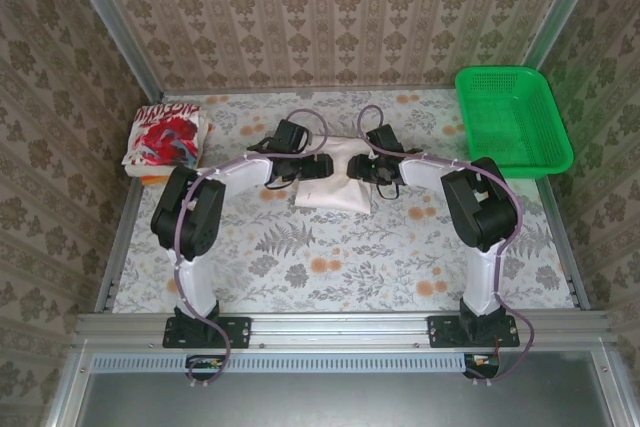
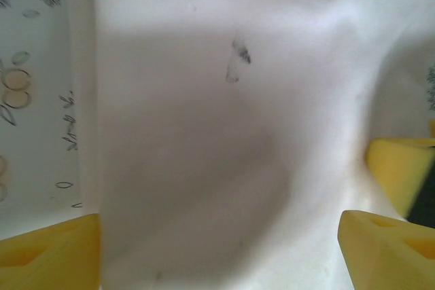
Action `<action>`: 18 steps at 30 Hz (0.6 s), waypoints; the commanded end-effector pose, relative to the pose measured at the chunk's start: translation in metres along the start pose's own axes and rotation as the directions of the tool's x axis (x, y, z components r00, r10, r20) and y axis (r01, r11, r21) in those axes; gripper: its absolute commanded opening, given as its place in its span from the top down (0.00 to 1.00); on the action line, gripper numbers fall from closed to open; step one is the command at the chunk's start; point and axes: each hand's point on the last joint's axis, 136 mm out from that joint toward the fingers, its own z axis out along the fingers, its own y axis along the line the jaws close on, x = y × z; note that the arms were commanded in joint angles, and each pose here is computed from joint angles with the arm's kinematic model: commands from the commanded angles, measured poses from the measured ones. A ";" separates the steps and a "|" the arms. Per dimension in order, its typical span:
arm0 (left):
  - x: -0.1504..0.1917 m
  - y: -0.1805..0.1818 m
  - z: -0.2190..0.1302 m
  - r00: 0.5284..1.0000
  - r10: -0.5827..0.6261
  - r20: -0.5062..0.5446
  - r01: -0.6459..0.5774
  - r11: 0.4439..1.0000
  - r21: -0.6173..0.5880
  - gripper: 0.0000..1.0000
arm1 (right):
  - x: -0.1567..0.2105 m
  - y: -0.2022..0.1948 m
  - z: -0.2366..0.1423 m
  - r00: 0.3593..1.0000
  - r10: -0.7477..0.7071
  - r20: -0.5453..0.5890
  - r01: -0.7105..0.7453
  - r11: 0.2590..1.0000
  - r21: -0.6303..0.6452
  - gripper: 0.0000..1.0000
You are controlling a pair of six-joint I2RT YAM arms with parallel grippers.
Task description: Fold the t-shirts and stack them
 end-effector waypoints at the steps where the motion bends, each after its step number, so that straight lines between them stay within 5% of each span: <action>1: 0.003 0.008 -0.007 0.999 0.032 -0.011 -0.032 0.998 -0.054 0.12 | 0.008 -0.006 0.006 0.999 0.020 -0.042 -0.020 1.000 0.014 0.46; 13: 0.036 0.013 0.039 0.988 0.026 -0.150 -0.041 0.995 -0.092 0.18 | 0.017 -0.009 0.012 0.997 0.033 -0.070 -0.032 0.999 0.012 0.45; 18: 0.045 0.002 0.053 0.985 0.033 -0.172 -0.043 0.998 -0.054 0.35 | 0.020 -0.010 0.014 0.996 0.047 -0.077 -0.047 0.999 0.003 0.45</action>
